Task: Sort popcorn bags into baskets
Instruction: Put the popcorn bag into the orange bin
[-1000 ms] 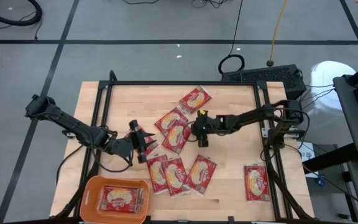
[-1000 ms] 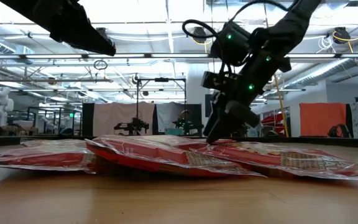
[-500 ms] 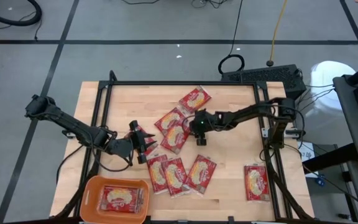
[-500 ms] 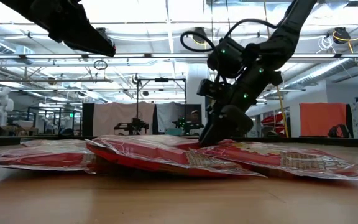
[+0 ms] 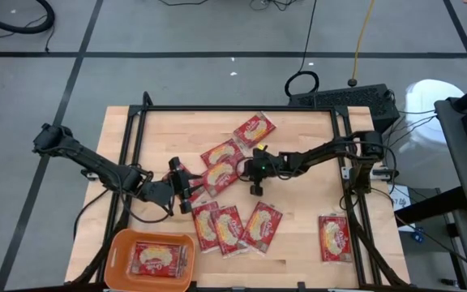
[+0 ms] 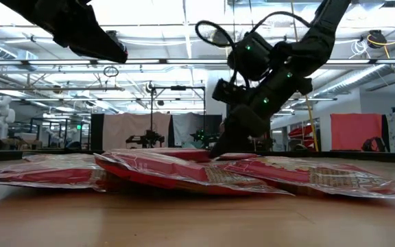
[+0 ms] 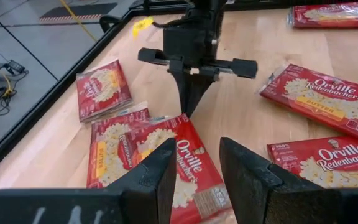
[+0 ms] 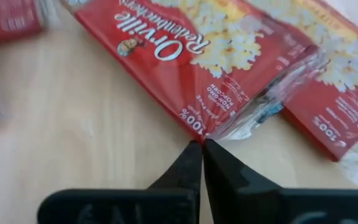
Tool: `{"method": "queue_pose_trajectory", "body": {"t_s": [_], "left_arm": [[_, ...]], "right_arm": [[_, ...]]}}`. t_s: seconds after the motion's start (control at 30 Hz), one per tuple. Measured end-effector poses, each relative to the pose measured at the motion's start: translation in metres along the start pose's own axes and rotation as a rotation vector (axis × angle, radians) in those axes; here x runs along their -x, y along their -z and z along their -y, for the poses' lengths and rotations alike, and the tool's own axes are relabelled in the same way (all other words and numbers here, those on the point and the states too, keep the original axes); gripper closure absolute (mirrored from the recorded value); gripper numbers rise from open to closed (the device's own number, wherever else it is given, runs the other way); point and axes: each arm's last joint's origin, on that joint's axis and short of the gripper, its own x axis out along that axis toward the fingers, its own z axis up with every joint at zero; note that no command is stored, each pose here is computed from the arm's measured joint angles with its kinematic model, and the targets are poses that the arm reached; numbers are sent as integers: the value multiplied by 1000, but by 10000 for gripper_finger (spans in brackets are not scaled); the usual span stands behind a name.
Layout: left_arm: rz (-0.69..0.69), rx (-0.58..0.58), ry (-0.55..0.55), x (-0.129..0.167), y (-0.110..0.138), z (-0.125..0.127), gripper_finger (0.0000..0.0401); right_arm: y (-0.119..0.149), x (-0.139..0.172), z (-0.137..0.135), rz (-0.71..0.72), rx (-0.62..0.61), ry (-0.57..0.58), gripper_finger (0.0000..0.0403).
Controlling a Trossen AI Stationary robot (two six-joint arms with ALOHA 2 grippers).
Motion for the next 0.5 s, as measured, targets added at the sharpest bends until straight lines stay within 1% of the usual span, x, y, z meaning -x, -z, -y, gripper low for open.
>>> {"method": "queue_pose_trajectory", "body": {"t_s": [0.1,0.2,0.27,0.4,0.5], "left_arm": [[-13,-13,-5,-3,2,2,274],[-31,-18,-15,-8,6,5,274],[-49,-30,-22,-13,9,8,274],[-71,-64,-29,-23,16,14,272],[-81,-76,-32,-31,20,19,261]], "right_arm": [[-5,0,-8,47,-56,-15,402],[-10,1,-16,98,-146,-6,402],[-13,2,-21,135,-207,35,403],[-19,4,-32,218,-261,104,403],[-22,6,-37,268,-319,147,403]]}}
